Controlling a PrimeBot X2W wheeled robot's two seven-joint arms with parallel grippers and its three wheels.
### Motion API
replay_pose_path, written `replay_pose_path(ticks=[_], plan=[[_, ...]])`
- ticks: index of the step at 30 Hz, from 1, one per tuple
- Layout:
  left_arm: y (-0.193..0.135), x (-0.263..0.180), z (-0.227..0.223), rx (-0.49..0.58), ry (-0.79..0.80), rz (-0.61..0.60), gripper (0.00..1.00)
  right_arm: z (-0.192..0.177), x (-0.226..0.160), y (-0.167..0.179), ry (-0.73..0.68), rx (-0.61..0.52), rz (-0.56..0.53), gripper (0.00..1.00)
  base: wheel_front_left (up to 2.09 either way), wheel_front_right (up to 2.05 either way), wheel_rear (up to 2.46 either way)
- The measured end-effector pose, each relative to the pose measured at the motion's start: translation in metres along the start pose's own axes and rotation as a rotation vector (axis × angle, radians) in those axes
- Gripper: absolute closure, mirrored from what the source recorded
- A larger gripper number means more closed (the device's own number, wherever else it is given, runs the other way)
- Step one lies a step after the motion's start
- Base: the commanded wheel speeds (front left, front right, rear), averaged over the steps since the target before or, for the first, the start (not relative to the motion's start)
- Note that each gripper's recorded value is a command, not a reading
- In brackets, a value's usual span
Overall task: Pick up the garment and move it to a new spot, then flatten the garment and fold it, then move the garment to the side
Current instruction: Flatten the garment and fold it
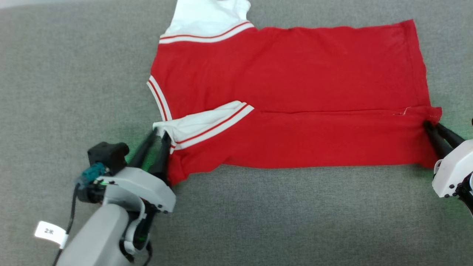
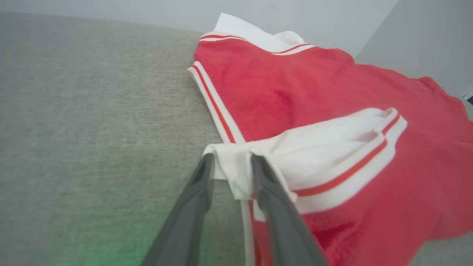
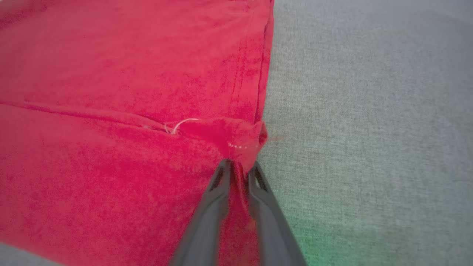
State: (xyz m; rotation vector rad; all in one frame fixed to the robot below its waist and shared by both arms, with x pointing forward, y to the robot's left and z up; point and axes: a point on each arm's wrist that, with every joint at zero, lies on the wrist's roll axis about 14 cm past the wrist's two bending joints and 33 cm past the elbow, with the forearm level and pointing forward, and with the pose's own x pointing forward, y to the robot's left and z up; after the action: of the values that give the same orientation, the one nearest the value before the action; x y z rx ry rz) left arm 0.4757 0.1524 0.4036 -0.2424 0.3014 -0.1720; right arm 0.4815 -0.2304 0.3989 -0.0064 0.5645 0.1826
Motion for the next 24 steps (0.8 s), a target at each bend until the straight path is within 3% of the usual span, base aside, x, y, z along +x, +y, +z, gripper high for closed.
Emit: replay_pose_path(ticks=[9, 17, 21, 24], plan=[[0.003, -0.03, 0.042, 0.08, 0.007, 0.047, 0.0, 0.039, -0.028, 0.004, -0.154, 0.003, -0.005, 0.0, 0.0, 0.0, 0.0], [-0.004, -0.063, 0.045, 0.133, 0.186, 0.054, 0.0, 0.055, -0.041, 0.013, -0.213, 0.01, 0.009, 0.0, 0.0, 0.0, 0.0], [-0.026, -0.069, 0.033, 0.068, 0.309, -0.007, 0.0, 0.052, -0.039, 0.02, -0.213, 0.022, 0.022, 0.0, 0.0, 0.0, 0.0], [-0.02, -0.07, 0.019, 0.071, 0.411, -0.003, 0.0, 0.049, -0.036, 0.024, -0.209, 0.031, 0.031, 0.0, 0.0, 0.0, 0.0]])
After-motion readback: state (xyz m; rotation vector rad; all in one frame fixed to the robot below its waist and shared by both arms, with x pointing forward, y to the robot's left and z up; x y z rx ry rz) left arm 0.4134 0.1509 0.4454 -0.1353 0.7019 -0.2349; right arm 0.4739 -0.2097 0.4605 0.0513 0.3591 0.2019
